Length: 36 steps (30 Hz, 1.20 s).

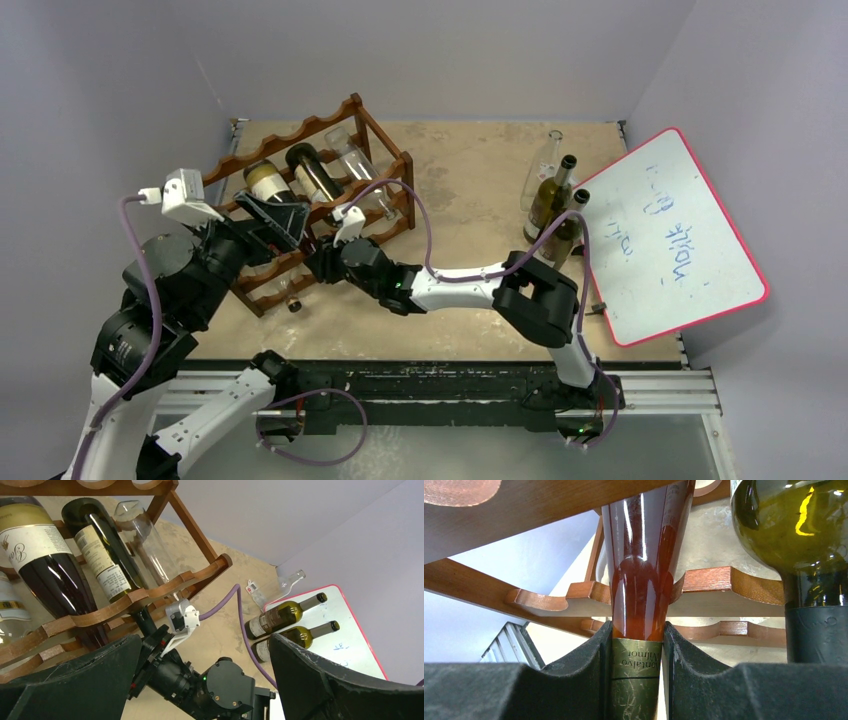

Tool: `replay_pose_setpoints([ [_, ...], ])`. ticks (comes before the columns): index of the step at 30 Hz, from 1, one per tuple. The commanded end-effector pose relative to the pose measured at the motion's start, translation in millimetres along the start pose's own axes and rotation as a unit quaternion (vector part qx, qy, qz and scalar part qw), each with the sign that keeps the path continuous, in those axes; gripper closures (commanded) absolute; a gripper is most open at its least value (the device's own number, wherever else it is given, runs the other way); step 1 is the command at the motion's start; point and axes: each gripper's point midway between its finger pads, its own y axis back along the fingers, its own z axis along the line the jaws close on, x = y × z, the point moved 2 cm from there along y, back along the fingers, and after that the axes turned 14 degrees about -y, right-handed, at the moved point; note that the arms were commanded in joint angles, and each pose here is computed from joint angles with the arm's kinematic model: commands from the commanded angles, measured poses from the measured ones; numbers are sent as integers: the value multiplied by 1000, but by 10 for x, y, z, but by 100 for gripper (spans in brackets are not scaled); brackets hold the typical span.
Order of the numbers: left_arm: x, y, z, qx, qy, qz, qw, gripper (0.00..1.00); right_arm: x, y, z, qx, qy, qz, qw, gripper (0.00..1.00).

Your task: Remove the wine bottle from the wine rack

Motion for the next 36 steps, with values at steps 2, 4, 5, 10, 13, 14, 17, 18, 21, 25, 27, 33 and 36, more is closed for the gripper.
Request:
replay_pose_setpoints([
  [2,1,-66,23,-10,4,-9,1000,0,-78,134,249,-46,23,-4,999,100],
  [4,59,-112,74,-25,0,-2,1000,0,-78,139,243,-44,22,-5,999,100],
  [5,81,-136,109,-38,-3,2,999,0,-73,137,233,-43,22,-4,999,100],
  [10,174,-258,280,-105,-33,36,993,0,-47,148,221,-43,24,0,999,100],
  [13,211,-320,332,-126,-49,48,990,0,-29,179,205,-43,27,1,999,100],
  [14,221,-333,354,-133,-53,50,988,0,-12,192,190,-41,30,2,999,100],
  [17,266,-384,417,-157,-65,61,984,0,11,216,188,-39,32,2,999,100],
  [18,280,-407,424,-161,-67,65,983,0,15,224,194,-38,33,2,999,100],
  [21,312,-443,443,-169,-68,68,981,0,48,259,209,-30,38,1,999,100],
  [25,359,-469,459,-171,-67,69,980,0,129,276,144,-15,34,10,999,100],
  [27,368,-465,469,-173,-66,68,980,0,173,287,118,-12,31,17,999,100],
  [33,330,-394,532,-186,-66,57,979,0,299,354,43,0,37,32,999,100],
  [36,332,-385,542,-187,-66,56,978,0,368,386,4,3,35,42,999,100],
])
